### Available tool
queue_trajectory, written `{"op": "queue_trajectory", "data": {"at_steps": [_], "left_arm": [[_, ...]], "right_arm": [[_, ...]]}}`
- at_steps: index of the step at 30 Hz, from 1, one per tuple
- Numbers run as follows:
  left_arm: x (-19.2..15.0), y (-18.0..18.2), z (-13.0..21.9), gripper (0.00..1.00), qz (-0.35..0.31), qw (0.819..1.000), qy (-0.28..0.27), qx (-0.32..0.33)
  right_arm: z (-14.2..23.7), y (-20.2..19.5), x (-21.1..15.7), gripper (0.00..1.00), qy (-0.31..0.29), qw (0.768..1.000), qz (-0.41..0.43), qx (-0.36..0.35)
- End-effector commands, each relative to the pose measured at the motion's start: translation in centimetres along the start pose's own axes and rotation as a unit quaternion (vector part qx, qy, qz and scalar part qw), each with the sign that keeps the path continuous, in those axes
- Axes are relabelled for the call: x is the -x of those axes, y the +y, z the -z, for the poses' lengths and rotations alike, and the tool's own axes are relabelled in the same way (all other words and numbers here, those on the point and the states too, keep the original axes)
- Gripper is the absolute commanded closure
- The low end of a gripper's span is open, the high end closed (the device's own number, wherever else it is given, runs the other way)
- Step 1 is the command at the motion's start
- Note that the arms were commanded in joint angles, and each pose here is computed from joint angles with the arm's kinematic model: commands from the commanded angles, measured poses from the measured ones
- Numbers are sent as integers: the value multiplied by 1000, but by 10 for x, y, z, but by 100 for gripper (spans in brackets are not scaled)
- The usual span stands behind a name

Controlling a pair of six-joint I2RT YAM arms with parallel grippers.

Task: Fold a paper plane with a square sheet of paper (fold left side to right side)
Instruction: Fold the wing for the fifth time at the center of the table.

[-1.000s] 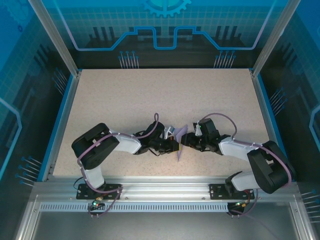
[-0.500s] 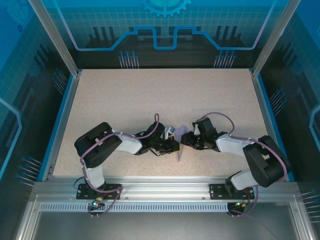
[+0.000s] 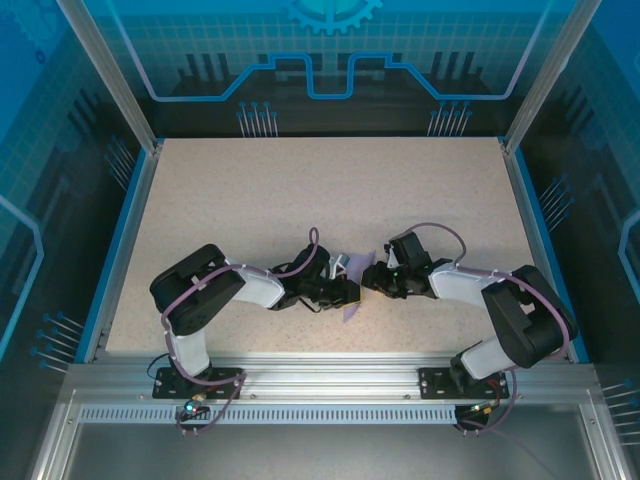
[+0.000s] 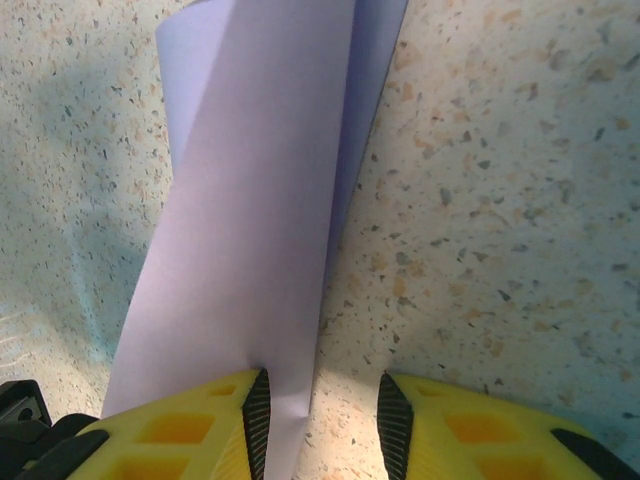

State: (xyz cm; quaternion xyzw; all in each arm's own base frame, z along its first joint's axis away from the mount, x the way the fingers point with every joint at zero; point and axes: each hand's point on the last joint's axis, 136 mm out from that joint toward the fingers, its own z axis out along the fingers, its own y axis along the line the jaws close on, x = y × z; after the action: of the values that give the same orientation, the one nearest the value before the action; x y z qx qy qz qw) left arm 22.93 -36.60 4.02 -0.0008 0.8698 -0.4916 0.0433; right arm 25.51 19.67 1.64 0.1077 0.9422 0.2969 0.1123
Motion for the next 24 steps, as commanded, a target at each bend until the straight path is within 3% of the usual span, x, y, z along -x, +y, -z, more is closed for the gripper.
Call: {"op": "queue_trajectory", "data": {"at_steps": [1, 7, 16, 24], "left_arm": [[-3, 3, 7, 80, -7, 1000, 7, 5], [2, -4, 23, 76, -21, 1000, -7, 11], [11, -4, 46, 56, -61, 996, -22, 61], [32, -11, 45, 42, -65, 996, -36, 53]], "right_arm": [[-12, -12, -15, 62, 26, 999, -6, -27], [-13, -11, -15, 63, 26, 999, -2, -25], [-13, -10, -15, 63, 28, 999, 0, -26], [-11, -11, -16, 62, 27, 999, 2, -28]]}}
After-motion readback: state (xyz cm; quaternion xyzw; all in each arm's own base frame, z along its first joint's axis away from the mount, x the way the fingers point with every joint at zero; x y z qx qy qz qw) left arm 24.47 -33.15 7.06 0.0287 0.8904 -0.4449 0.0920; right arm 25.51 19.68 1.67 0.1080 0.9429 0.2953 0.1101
